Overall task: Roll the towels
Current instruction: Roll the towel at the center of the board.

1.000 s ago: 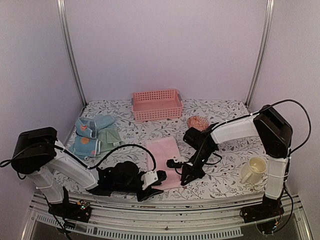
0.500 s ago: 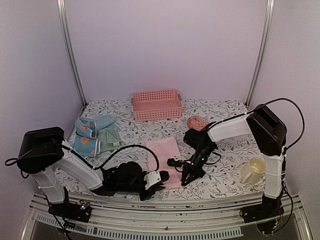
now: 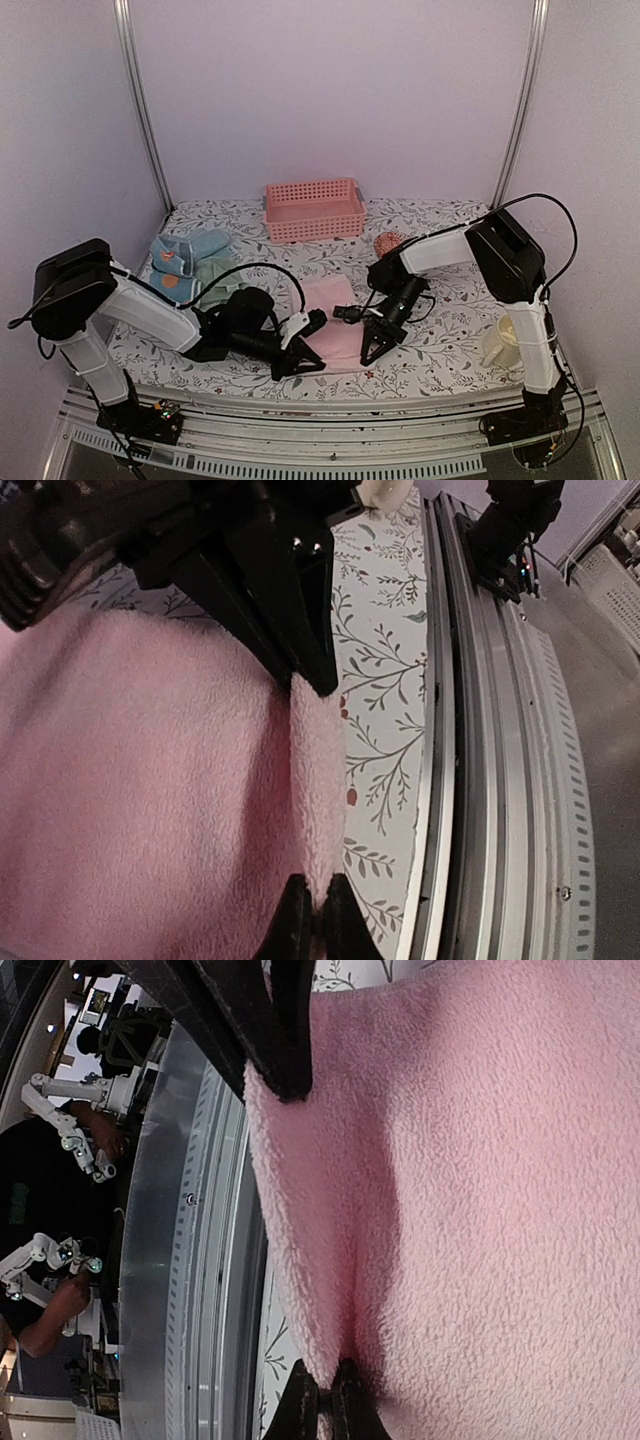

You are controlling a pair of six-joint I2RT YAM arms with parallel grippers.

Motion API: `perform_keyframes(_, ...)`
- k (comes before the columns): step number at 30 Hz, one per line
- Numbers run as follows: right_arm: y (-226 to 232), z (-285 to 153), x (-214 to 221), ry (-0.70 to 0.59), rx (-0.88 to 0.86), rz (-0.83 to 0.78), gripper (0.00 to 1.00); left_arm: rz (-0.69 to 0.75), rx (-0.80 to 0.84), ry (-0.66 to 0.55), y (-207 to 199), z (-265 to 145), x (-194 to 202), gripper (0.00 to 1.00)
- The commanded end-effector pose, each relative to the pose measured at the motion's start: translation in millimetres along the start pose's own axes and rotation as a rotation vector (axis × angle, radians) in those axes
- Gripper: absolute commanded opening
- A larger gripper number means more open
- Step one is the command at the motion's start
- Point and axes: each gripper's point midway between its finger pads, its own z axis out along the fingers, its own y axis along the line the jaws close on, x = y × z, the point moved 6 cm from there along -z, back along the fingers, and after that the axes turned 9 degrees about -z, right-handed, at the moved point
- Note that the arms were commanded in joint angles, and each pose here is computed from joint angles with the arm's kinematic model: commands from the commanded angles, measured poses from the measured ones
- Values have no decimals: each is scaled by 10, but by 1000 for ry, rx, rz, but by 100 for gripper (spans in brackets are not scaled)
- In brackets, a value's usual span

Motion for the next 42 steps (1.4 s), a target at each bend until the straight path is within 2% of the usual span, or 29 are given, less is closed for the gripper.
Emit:
perform_keyframes(1, -90, 16, 157, 4, -89, 163, 4, -232, 154, 117, 84, 26, 144, 0)
perform_keyframes(3, -167, 47, 226, -1, -118, 219, 4, -272, 161, 135, 137, 57, 208, 0)
perform_keyframes(9, -226, -20, 190, -19, -83, 242, 5, -395, 148, 174, 278, 165, 281, 0)
perform_keyframes(11, -160, -100, 121, -43, -73, 233, 15, -425, 135, 186, 304, 185, 292, 0)
perform_keyframes(13, 12, -313, -25, -72, -2, 149, 29, -459, 111, 193, 331, 187, 299, 0)
perform_keyframes(17, 288, -605, -157, -59, 225, 1, 39, -536, 67, 198, 368, 180, 315, 0)
perform_keyframes(20, 438, -678, -232, -28, 474, -130, 39, -597, 47, 199, 387, 190, 323, 0)
perform_keyframes(23, 542, -395, -262, 95, 676, -317, 36, -678, 61, 218, 401, 234, 350, 0)
perform_keyframes(25, 571, -195, -252, 169, 742, -416, 34, -730, 70, 213, 406, 257, 352, 0)
perform_keyframes(28, 592, 28, -288, 224, 765, -499, 34, -800, 73, 207, 409, 264, 364, 0)
perform_keyframes(33, 502, 278, -312, 301, 824, -569, 35, -840, 72, 197, 403, 247, 355, 0)
perform_keyframes(42, 301, 470, -184, 405, 861, -581, 33, -841, 62, 199, 413, 235, 382, 0)
